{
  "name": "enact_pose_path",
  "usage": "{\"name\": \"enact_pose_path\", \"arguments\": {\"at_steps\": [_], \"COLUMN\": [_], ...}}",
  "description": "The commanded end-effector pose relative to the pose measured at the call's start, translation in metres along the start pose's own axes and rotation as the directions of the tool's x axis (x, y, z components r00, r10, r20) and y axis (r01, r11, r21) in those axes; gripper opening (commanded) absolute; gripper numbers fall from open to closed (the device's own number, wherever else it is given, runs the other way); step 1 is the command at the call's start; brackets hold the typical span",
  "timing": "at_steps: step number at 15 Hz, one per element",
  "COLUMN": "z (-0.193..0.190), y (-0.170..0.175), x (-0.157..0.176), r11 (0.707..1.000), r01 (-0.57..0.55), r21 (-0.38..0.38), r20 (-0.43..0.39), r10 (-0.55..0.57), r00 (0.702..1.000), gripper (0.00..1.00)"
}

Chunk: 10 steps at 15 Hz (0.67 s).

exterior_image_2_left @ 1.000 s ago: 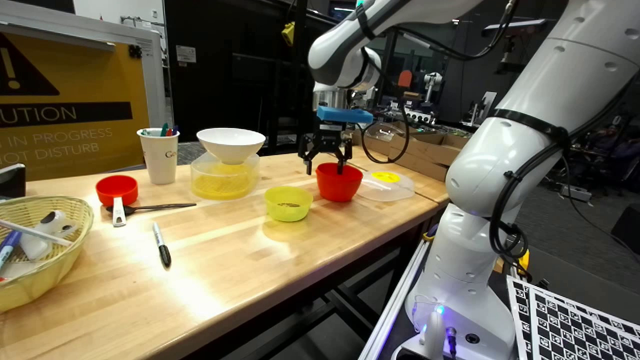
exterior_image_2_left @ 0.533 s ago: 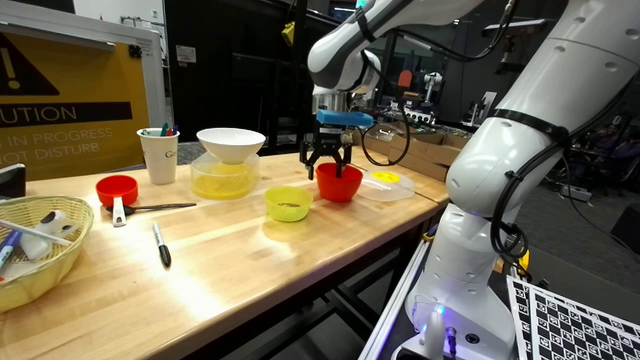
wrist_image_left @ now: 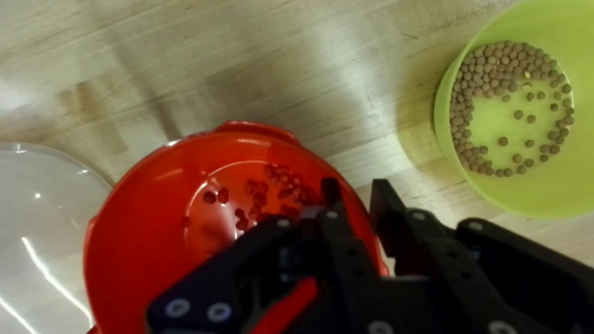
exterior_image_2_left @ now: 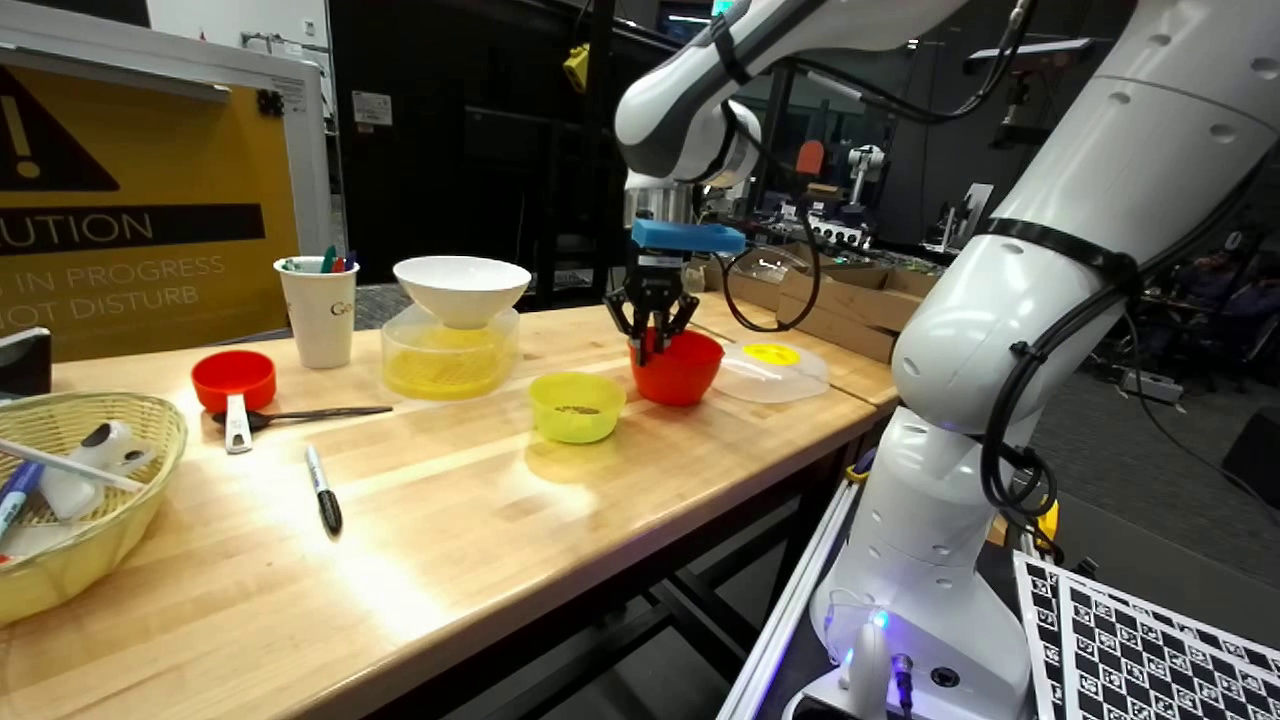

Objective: Pour the contents of the orange bowl into the white bowl on the left

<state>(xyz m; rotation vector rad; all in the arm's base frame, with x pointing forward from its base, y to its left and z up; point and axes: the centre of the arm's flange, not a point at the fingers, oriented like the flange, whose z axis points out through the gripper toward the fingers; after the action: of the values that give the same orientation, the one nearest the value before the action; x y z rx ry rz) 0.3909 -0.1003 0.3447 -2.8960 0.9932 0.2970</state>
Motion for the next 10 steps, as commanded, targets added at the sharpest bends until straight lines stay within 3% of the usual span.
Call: {"name": "enact_pose_path", "arguments": {"at_steps": [1, 10], "z": [-0.0039, -0.0106], "y": [0.0003, -0.0034], "x": [-0.0067, -0.0064], "r11": [1.0, 1.0], "r01": [-0.01, -0.004], "r21": [0.001, -0.004], "r20": [-0.027, -0.043], "r10": [0.011, 0.004], "r00": [1.0, 0.999], "gripper": [0.0, 0.01]}}
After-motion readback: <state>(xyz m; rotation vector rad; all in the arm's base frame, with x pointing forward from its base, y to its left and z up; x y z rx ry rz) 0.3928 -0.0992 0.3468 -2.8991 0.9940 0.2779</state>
